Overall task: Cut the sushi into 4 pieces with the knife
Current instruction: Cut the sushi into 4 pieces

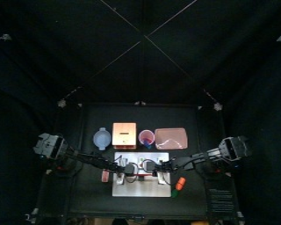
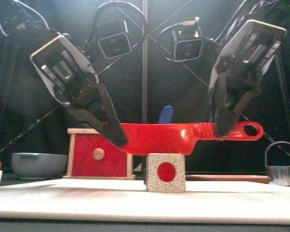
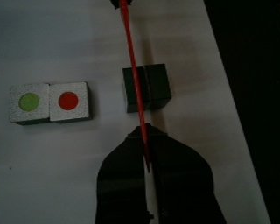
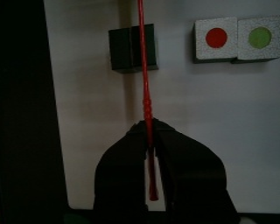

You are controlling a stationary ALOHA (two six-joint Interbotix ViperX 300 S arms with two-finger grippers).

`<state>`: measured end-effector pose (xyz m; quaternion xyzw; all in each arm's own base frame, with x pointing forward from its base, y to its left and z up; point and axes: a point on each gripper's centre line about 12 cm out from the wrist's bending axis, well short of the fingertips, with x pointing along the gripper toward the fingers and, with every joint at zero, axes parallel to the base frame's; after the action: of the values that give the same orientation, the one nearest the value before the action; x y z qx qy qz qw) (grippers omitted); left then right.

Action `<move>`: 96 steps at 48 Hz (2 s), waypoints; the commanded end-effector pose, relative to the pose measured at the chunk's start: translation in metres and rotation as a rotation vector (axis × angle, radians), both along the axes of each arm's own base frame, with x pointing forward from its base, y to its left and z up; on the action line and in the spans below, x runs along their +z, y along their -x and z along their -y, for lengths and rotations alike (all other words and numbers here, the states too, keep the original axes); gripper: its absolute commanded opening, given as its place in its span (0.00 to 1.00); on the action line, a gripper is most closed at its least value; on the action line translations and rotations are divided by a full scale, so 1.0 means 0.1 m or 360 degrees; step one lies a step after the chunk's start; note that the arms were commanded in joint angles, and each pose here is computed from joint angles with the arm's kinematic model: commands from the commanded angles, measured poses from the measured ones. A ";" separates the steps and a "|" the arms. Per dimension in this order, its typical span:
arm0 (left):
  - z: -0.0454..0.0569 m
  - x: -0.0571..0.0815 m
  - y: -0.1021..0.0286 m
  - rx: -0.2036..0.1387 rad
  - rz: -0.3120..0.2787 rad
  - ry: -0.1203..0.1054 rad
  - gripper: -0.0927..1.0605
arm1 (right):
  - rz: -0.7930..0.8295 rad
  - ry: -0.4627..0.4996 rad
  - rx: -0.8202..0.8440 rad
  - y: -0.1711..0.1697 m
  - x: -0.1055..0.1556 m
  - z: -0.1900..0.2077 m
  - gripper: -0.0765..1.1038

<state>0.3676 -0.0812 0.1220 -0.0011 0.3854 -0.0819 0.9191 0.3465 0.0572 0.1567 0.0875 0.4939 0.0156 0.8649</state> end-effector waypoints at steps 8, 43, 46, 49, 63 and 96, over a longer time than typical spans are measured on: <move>0.10 0.00 -0.02 -0.0027 0.0000 0.0012 0.31 | 0.0020 -0.0012 0.0006 -0.04 0.03 -0.04 0.24; 0.11 -0.29 0.01 -0.0021 -0.0119 -0.0005 0.31 | -0.0034 -0.0009 0.0005 -0.06 -0.16 -0.06 0.24; 0.11 -0.39 0.02 -0.0021 -0.0160 -0.0015 0.31 | -0.0048 -0.0004 0.0005 -0.07 -0.24 -0.06 0.24; 0.11 -0.48 0.03 -0.0020 -0.0198 -0.0024 0.31 | -0.0067 0.0000 0.0003 -0.08 -0.32 -0.06 0.24; 0.11 -0.62 0.02 -0.0020 -0.0247 -0.0036 0.31 | -0.0102 0.0001 0.0001 -0.09 -0.41 -0.07 0.24; 0.04 -0.64 0.04 0.0002 -0.0278 -0.0043 0.31 | -0.0089 0.0016 0.0005 -0.12 -0.38 -0.04 0.24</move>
<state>0.3705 -0.0877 0.0730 -0.0023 0.4383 -0.0774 0.8955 0.3542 0.0656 0.1178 0.0829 0.5214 0.0161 0.8491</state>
